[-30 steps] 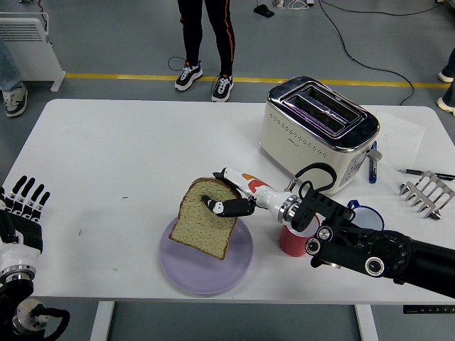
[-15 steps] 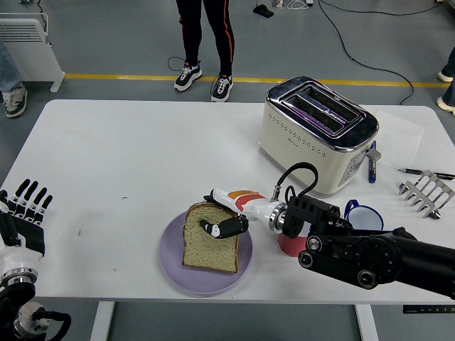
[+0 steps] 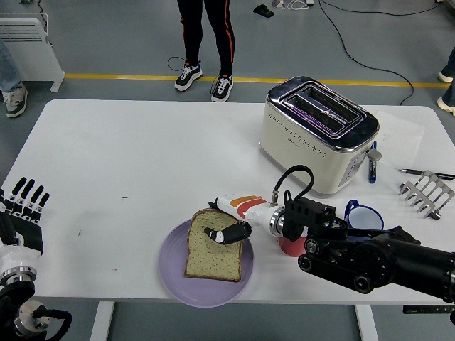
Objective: Push plate across desktop,pick up the break from the machine,place the break in the plate
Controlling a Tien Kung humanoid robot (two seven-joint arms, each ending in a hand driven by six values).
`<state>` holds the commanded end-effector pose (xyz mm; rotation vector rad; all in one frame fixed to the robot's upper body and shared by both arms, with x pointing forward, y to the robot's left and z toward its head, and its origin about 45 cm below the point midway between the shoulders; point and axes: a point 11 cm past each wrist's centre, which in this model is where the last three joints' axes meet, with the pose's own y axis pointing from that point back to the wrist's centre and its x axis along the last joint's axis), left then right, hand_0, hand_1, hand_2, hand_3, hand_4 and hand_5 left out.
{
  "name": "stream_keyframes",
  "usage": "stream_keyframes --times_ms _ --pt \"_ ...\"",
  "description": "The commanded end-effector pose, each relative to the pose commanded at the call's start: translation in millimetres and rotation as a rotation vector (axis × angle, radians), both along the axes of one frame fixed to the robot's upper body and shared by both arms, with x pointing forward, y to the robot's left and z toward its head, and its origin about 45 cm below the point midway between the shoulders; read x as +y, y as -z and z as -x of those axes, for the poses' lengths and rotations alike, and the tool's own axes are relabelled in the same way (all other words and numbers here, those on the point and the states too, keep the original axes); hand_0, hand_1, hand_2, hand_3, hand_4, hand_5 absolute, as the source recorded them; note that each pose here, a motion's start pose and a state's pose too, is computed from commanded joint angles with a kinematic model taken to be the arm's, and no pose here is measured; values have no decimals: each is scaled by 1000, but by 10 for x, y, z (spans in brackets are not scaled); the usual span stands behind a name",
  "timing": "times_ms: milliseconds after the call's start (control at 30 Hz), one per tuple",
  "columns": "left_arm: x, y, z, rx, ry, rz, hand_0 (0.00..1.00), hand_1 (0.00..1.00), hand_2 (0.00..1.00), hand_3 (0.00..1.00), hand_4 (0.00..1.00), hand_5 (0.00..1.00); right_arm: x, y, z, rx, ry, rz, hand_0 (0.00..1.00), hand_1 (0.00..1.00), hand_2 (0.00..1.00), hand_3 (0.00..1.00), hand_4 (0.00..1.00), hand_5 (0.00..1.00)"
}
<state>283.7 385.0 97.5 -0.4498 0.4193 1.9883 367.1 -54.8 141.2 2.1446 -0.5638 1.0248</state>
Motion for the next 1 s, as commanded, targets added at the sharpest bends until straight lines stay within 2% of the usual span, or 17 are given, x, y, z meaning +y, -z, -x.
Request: stream_keyframes --times_ms 33,200,233,333,467,533,700,800,833,1000 --pt "1 0 0 0 0 0 756 761 793 700 540 998 1 1 1 0 -2 1 831 814 877 955 723 465" --pt "6 -11 -13 -4 -3 1 756 761 793 700 540 998 47 -43 -13 -40 -24 -11 831 814 877 955 723 465" --pt "5 -17 -19 -6 -3 1 756 761 793 699 537 998 66 -80 -27 -58 -22 -31 875 845 935 991 741 460" --pt "1 -25 -28 -8 -2 1 756 761 793 699 537 998 93 -140 -48 -82 -18 -63 875 845 935 991 741 460" --pt "6 -39 -40 -13 -3 1 755 760 792 699 534 998 154 -339 -95 -146 -8 -147 891 858 957 998 738 463" --pt "8 -41 -40 -13 -3 0 755 760 792 699 534 998 162 -381 -102 -158 -5 -163 891 858 957 998 738 463" --pt "27 -53 -31 -16 -9 -2 753 758 788 694 534 998 217 -740 -60 -210 -19 -303 882 842 922 955 729 460" --pt "26 -64 -30 -19 -8 -4 753 758 788 694 534 998 222 -946 -19 -203 -23 -393 882 842 922 955 729 460" --pt "25 -68 -32 -20 -8 -4 754 757 788 696 532 998 228 -1048 -6 -194 -19 -438 882 823 886 876 582 430" --pt "14 -98 -37 -31 -8 3 754 757 788 696 532 998 36 -1418 8 -67 56 -704 882 823 886 876 582 430"
